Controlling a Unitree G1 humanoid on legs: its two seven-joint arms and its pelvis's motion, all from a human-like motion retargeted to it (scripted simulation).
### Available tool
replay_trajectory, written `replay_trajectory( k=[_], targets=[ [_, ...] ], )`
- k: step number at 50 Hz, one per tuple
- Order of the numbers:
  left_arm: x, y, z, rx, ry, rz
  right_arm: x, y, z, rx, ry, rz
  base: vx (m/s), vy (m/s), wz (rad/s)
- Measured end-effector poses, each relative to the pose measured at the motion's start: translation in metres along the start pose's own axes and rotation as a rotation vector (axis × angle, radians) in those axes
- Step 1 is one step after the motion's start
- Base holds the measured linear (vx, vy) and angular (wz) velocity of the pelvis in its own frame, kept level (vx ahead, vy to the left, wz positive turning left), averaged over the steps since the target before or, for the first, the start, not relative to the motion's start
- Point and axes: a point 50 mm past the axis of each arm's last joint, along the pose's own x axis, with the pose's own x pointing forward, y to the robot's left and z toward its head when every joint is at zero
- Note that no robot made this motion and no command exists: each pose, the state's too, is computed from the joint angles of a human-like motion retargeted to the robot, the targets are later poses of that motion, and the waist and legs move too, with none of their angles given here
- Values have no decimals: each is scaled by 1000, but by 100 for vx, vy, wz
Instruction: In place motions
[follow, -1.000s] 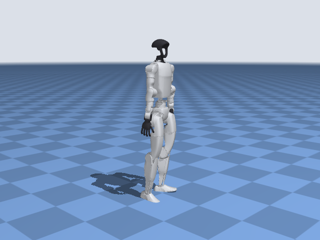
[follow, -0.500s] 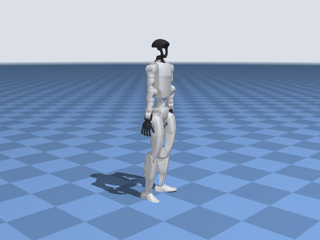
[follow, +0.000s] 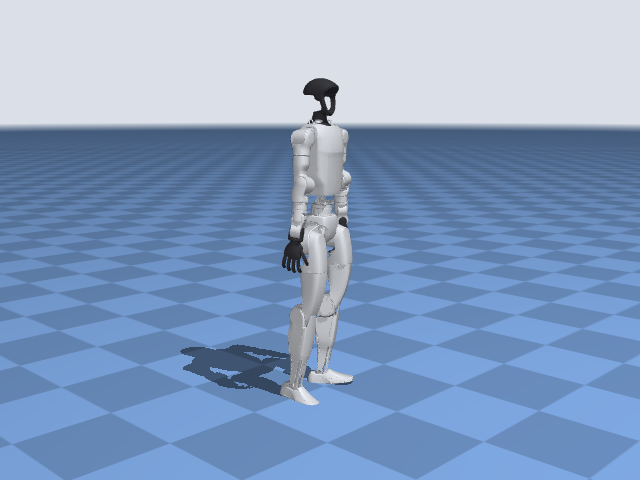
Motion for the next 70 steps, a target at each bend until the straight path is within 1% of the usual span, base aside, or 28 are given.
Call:
replay_trajectory(
  k=[70],
  targets=[
    [0, -2, -1, -8, 4, -2, 0, 0, 0, -4, 3, -10, 0, 0, 0]
  ],
)
